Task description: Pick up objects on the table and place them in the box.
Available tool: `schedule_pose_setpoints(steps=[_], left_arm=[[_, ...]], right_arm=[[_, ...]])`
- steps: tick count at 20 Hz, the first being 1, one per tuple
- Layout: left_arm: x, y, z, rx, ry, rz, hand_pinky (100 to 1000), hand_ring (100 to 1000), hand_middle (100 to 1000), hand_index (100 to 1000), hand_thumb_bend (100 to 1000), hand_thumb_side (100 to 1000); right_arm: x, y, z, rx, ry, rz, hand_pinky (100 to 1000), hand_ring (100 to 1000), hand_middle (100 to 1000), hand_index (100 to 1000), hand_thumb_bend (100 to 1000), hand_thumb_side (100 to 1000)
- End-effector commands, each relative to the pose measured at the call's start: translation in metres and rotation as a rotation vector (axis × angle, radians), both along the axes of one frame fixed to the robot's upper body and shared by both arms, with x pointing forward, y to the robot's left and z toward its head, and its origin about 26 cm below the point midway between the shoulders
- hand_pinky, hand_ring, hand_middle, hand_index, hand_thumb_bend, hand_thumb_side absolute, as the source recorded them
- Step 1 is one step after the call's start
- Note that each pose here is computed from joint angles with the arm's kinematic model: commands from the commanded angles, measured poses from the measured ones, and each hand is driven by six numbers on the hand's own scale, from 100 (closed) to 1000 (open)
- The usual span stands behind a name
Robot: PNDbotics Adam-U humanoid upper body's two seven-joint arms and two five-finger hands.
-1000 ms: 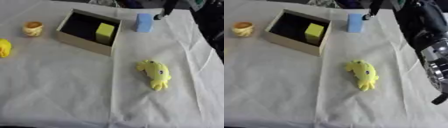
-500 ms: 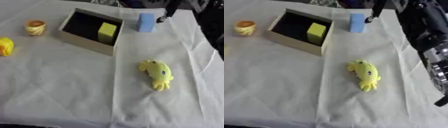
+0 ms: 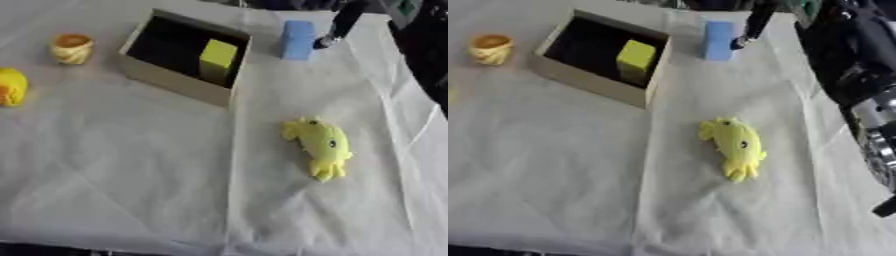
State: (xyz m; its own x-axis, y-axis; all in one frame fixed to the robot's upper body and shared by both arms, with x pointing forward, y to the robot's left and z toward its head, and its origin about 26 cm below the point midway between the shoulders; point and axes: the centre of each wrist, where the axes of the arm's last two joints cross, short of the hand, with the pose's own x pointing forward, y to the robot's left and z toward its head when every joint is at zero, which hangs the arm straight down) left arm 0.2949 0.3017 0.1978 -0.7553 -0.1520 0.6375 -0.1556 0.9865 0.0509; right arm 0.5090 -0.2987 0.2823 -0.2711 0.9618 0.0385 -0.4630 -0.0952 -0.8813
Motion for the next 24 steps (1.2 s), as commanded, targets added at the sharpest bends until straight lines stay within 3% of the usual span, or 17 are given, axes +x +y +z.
schedule_pose_setpoints(steps=[1,16,19,21,24], left_arm=[[-0.003,0.001,0.009,0.022,-0.028,-0.006,779,825,746,842,100,613],[-0.002,-0.001,0.009,0.008,-0.026,-0.015,778,824,744,841,100,627],[-0.002,-0.001,0.009,0.006,-0.025,-0.016,778,823,743,841,100,629],[-0.002,-0.002,0.009,0.006,-0.025,-0.018,778,823,743,841,100,631],[-0.002,-0.002,0.009,0.006,-0.024,-0.020,778,824,743,841,100,631]], right_arm=[[-0.001,-0.005,0.012,0.000,-0.033,-0.024,906,989,946,991,440,210],[0.002,-0.001,0.000,0.014,-0.099,-0.061,895,981,927,983,383,201],[0.002,-0.001,-0.002,0.022,-0.109,-0.069,884,968,888,962,336,158],[0.002,-0.001,-0.002,0.025,-0.123,-0.072,869,943,810,909,288,100],[0.002,0.000,0.000,0.039,-0.155,-0.076,824,865,689,807,213,100]])
